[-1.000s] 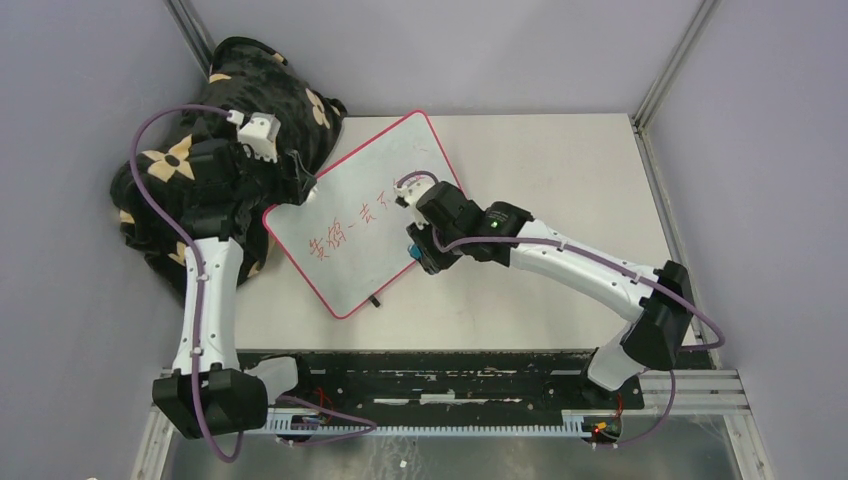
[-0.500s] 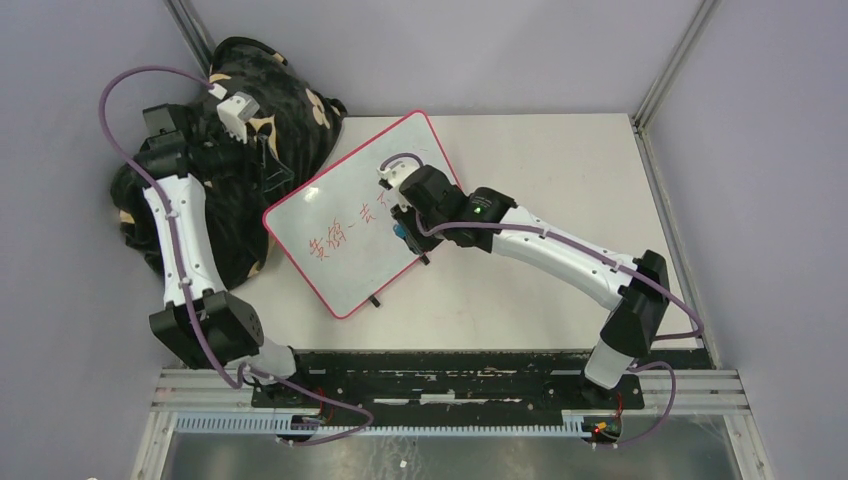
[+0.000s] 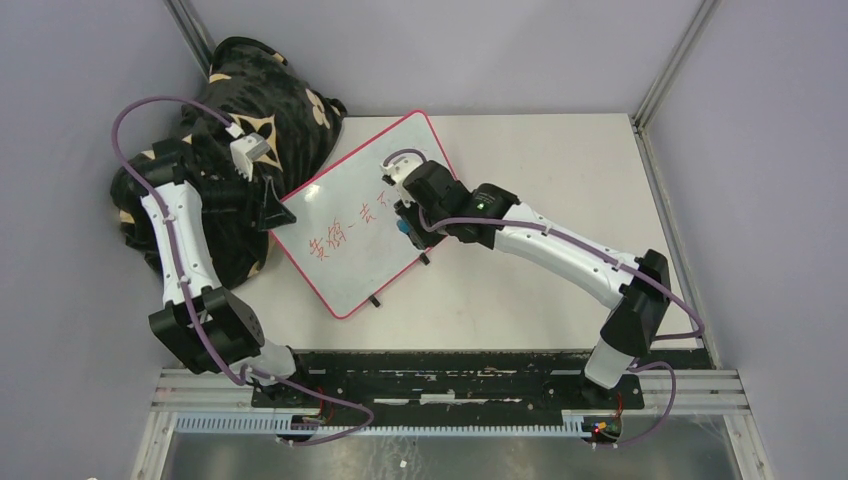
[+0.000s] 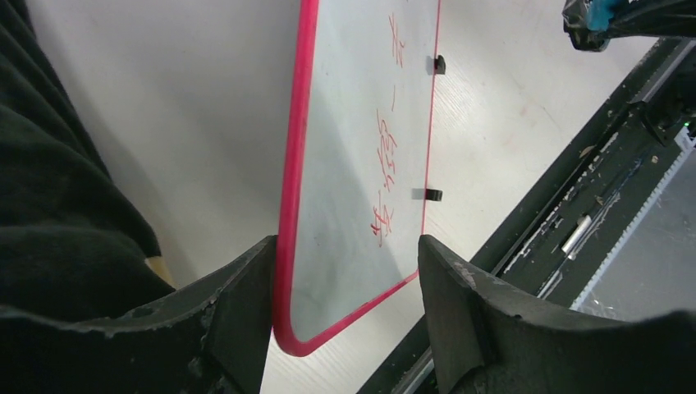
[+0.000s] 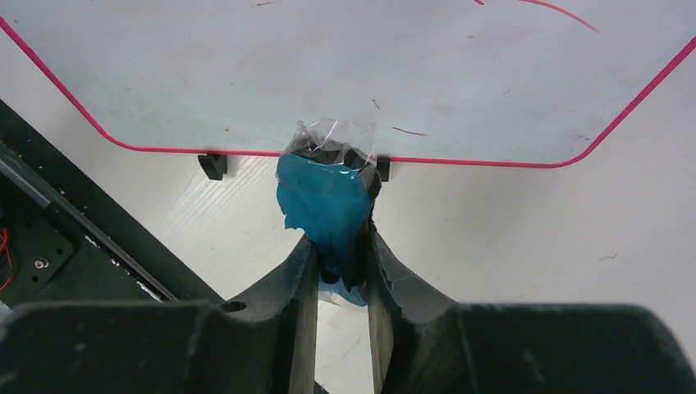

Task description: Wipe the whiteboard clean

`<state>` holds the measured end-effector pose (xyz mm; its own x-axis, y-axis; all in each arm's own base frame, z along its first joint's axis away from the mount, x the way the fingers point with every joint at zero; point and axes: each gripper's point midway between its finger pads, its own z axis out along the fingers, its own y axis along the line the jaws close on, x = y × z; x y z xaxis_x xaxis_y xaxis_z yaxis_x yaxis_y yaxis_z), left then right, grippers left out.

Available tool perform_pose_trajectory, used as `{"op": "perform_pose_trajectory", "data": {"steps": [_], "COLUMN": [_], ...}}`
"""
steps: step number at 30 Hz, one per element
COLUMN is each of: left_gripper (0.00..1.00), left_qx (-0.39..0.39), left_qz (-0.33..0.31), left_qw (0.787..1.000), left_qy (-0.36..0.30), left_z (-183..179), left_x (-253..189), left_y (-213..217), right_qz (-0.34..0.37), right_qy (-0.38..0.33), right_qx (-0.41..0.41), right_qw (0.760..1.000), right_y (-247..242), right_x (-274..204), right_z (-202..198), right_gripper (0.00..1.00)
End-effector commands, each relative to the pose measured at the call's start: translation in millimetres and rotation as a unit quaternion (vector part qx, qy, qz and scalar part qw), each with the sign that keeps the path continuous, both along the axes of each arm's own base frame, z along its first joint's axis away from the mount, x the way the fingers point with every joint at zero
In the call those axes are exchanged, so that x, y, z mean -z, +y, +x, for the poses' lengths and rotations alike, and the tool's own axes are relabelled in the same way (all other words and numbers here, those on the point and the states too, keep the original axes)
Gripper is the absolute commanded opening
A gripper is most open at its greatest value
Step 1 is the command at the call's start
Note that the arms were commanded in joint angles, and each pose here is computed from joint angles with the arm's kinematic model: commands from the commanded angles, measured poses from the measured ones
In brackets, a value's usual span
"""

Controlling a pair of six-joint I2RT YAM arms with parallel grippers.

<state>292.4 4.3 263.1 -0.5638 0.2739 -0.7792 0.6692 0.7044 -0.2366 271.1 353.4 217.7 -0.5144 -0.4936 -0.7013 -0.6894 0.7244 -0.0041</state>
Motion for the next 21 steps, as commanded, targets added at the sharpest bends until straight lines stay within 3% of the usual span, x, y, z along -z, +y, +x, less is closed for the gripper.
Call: {"op": "perform_pose_trajectory", "data": {"steps": [1, 8, 15, 21], "left_gripper": [0.68, 0.63, 0.41, 0.39], "left_qx": [0.03, 0.031, 0.026, 0.023], "left_qz": [-0.011, -0.023, -0.03, -0.015], "left_qw": [0.999, 0.999, 0.999, 1.0], "left_qy": [-0.021, -0.005, 0.005, 0.004], "left_z": [-11.0, -3.9, 2.4, 3.7], "left_x": [-1.4, 7.7, 9.6, 8.4], "left_y": [-11.1, -8.5, -6.2, -1.9], "right_qz": [0.015, 0.017, 0.019, 0.018], "right_qy": [-0.026, -0.023, -0.028, -0.029], "right_qx": [0.011, 0.016, 0.038, 0.05], "right_qw": [0.999, 0.999, 0.999, 0.998], "right_y": [-0.3, -6.3, -22.0, -29.5], "right_x": [-14.4, -11.6, -9.1, -6.5], "right_z": [12.6, 14.9, 20.7, 27.6], "right_gripper": [0.01, 0.01, 0.01, 0.01]}}
